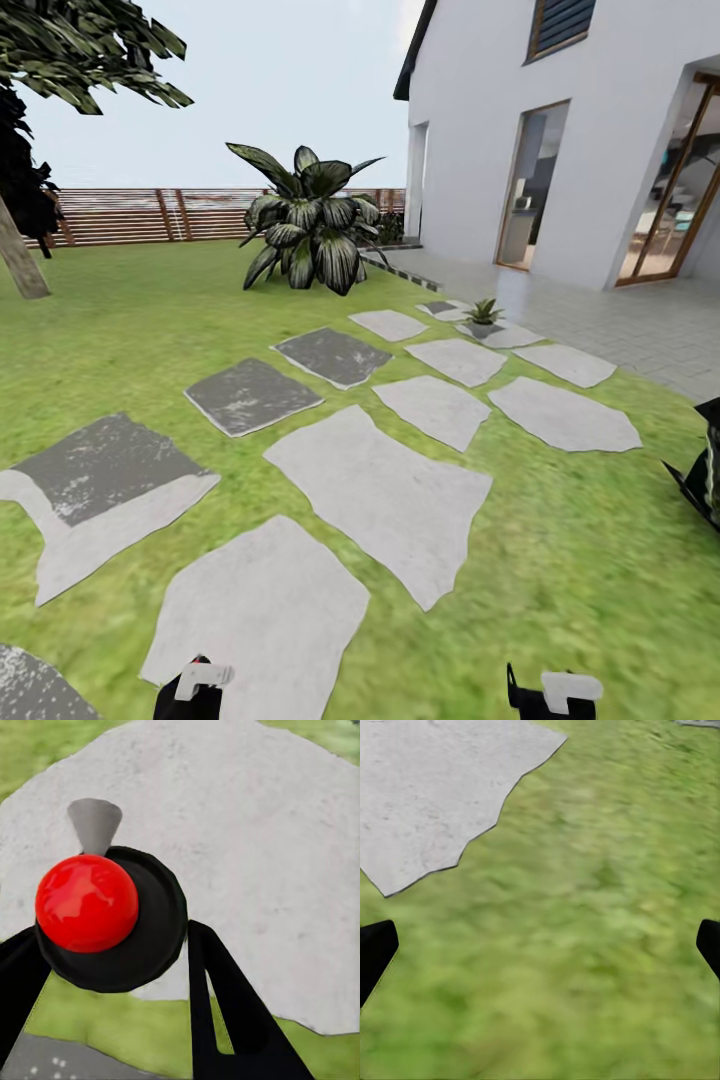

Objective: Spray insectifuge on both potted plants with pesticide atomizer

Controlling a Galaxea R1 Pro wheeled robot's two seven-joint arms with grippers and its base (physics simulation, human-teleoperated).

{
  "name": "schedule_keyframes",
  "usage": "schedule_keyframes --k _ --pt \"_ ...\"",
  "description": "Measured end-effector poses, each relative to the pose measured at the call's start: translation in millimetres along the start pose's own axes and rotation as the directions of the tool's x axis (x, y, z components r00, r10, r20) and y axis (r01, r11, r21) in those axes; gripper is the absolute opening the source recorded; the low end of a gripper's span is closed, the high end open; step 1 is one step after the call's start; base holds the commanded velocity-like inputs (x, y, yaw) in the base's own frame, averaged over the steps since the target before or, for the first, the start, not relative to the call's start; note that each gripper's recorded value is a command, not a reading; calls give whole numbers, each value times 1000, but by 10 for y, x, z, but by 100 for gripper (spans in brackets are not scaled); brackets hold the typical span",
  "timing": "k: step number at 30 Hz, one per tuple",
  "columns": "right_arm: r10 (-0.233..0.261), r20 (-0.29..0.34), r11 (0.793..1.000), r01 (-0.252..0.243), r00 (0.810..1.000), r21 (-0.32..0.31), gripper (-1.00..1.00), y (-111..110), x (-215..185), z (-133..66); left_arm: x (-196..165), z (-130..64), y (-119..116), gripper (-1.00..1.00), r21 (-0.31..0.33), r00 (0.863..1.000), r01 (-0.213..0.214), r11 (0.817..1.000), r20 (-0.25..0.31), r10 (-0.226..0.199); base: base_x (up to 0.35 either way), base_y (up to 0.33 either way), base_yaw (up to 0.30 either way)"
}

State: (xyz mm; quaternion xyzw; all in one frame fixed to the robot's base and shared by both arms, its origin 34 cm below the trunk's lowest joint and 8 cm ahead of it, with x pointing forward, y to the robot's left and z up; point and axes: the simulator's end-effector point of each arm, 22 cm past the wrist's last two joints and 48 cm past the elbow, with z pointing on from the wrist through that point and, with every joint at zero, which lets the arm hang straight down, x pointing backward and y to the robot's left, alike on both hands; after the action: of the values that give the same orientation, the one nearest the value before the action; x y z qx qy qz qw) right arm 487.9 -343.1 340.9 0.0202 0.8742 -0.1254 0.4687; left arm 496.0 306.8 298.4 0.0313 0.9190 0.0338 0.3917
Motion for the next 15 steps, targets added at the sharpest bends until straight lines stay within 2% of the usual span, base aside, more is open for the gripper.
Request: schedule_keyframes --k 9,15 --pt "0 -1 1000 0 1000 0 100 0 2 -1 2 0 -1 -100 0 1000 0 1000 0 0 337 0 0" --pt "-5 -42 1000 5 999 -7 100 29 193 -53 -1 0 -1 -100 0 1000 0 1000 0 0 337 0 0"
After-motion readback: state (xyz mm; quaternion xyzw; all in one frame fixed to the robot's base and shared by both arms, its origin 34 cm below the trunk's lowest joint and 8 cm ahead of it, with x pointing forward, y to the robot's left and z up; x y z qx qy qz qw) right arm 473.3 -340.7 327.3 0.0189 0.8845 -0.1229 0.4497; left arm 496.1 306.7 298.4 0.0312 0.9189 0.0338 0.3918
